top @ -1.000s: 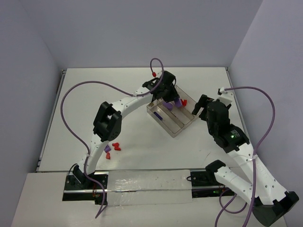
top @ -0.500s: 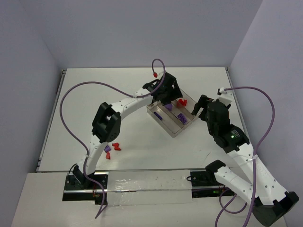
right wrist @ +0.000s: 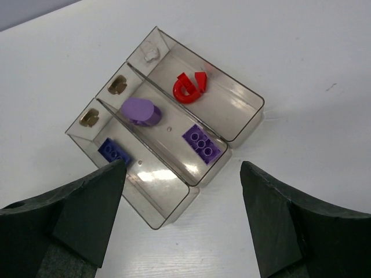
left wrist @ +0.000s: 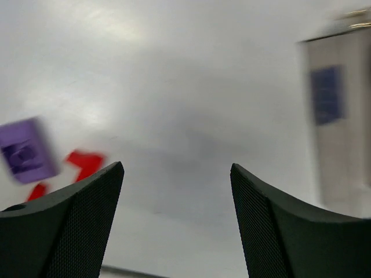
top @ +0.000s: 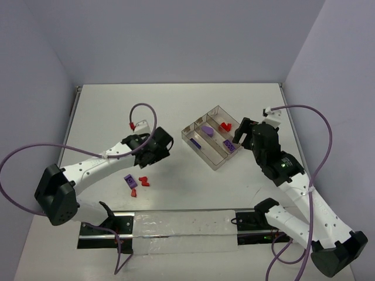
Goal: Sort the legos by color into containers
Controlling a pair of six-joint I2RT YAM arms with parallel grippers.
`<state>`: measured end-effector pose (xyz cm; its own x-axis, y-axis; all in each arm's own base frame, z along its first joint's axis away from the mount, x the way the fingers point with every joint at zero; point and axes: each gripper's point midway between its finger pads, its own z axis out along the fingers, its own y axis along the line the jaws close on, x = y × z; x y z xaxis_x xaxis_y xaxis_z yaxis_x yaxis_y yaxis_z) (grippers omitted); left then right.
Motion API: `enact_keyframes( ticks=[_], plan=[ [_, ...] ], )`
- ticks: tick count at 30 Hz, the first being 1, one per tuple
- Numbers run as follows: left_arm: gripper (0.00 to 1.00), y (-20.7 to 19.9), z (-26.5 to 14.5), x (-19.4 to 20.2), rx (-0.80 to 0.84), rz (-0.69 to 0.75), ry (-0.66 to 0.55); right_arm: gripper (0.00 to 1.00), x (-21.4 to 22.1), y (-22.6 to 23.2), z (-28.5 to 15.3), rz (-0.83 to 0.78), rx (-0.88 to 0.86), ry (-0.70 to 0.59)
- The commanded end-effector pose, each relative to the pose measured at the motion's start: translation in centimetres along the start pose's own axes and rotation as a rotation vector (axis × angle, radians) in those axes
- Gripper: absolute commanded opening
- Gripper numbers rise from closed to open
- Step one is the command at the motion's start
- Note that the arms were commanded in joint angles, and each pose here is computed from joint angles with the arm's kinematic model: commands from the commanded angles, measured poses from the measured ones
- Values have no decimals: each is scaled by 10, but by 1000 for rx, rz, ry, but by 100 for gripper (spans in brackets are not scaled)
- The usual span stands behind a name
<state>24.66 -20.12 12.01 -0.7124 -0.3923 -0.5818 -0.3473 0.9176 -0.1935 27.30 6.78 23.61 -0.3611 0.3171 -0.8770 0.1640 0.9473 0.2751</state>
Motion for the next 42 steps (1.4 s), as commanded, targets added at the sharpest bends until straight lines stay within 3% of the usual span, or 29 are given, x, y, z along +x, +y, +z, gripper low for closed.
enact_keyframes(
  ticks=[1,7,13,17,26,27,31,37,42],
  plan=[
    [82,75,2,10,-232,-106,-20,87,-6,14,4,31,-59,-16],
    [98,133,19,11,-361,-247,25,87,-10,19,4,18,-72,-12],
    [97,137,37,18,-259,-304,89,87,-7,23,6,20,-85,4],
    [87,139,50,36,-286,-303,147,87,-8,26,8,11,-88,9],
    [70,147,62,46,-325,-326,151,87,-1,25,11,5,-87,25],
    [66,148,62,46,-327,-326,152,87,-1,24,11,4,-84,27],
    [36,143,64,39,-299,-318,130,87,0,25,12,5,-88,28],
    [18,132,44,-24,-282,-266,-41,87,-2,27,12,7,-90,27],
    [15,83,16,-87,-152,-232,-145,87,-2,26,11,18,-88,22]
  ],
)
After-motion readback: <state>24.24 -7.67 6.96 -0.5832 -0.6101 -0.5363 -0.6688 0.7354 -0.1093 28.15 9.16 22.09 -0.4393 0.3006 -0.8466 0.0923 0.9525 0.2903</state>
